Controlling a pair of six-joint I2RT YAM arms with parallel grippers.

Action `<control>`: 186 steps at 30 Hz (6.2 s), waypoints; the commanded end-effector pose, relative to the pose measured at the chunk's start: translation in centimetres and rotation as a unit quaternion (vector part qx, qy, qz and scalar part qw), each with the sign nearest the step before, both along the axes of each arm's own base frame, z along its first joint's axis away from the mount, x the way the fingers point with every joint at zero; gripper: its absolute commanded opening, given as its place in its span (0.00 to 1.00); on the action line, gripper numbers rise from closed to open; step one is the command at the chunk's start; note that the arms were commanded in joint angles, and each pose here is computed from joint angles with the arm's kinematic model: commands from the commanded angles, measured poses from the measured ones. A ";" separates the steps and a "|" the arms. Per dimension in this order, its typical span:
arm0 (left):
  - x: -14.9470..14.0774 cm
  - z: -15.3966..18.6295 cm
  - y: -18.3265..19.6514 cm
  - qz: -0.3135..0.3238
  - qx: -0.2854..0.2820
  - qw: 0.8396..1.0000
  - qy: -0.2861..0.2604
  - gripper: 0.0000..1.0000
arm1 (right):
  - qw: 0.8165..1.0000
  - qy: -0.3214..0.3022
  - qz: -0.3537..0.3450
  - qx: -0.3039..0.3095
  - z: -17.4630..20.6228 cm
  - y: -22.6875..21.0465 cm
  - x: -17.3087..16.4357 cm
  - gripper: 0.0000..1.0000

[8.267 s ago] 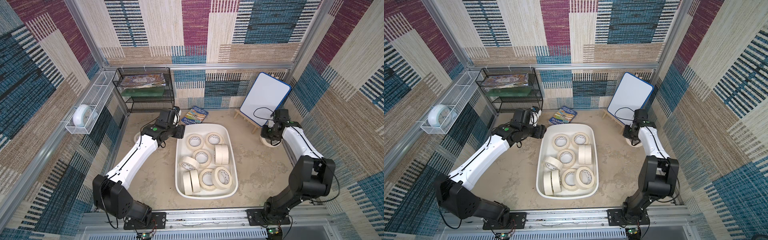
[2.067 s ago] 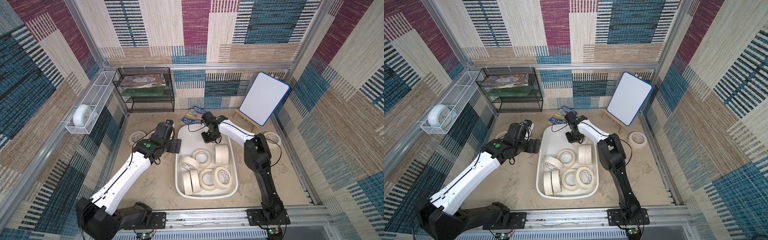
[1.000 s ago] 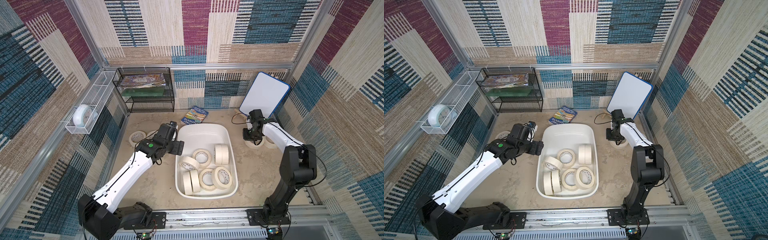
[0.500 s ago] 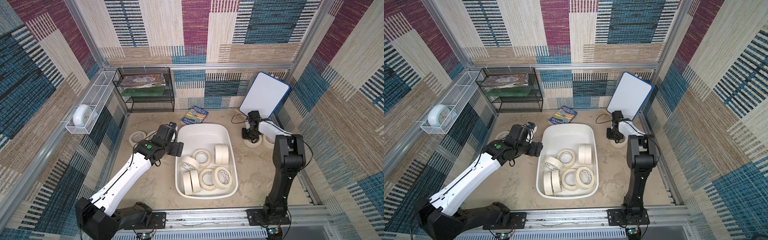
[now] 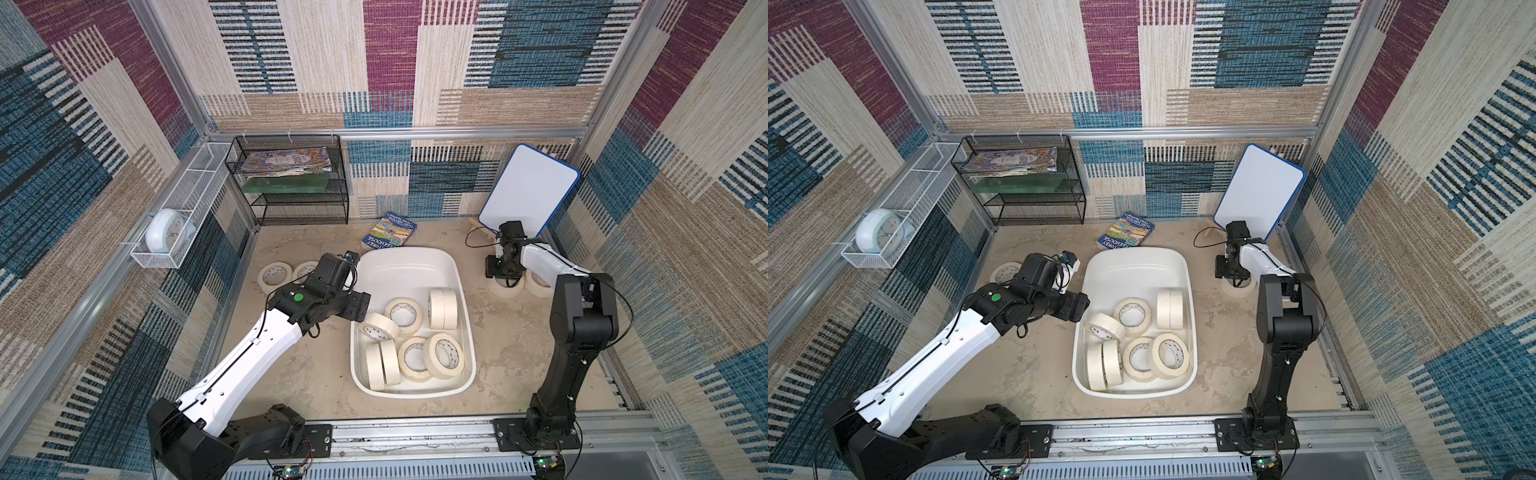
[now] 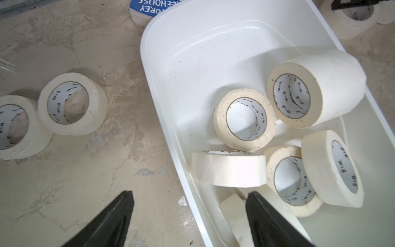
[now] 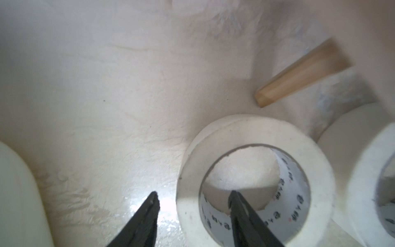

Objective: Take out the art tape in the storage box
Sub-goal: Place the art tape at the center of the board, then pick up the art tape from the storage box, then place the art tape at the center of the board, then pick up the art tape from the storage box.

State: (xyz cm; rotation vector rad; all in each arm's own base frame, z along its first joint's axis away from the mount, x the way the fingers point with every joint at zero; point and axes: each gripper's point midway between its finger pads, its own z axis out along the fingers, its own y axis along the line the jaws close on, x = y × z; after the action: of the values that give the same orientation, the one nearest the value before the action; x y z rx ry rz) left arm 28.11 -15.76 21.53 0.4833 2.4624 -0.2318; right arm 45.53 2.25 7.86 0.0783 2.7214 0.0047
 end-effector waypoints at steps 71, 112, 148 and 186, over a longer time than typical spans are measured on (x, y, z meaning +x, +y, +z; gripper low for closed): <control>8.4 -13.9 -7.6 -0.096 -0.081 0.979 0.159 0.68 | 0.994 -0.040 0.104 0.002 4.6 6.2 -4.7 0.59; 3.1 -3.8 20.2 0.343 -0.057 0.937 0.021 0.00 | 0.972 -0.095 0.206 0.059 10.6 12.9 -6.8 0.82; 6.2 -11.9 33.3 0.515 0.106 0.847 0.076 0.76 | 0.922 -0.107 0.366 0.067 12.5 23.8 -13.7 0.82; 0.4 0.8 6.0 0.125 -0.023 0.992 -0.008 0.90 | 0.906 0.101 0.410 0.011 -4.5 28.4 -10.9 0.64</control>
State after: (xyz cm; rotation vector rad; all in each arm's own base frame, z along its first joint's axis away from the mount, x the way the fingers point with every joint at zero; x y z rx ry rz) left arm 28.69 -9.88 22.52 0.1536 2.4572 -0.1860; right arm 36.37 32.76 5.01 -1.0453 2.6405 0.3860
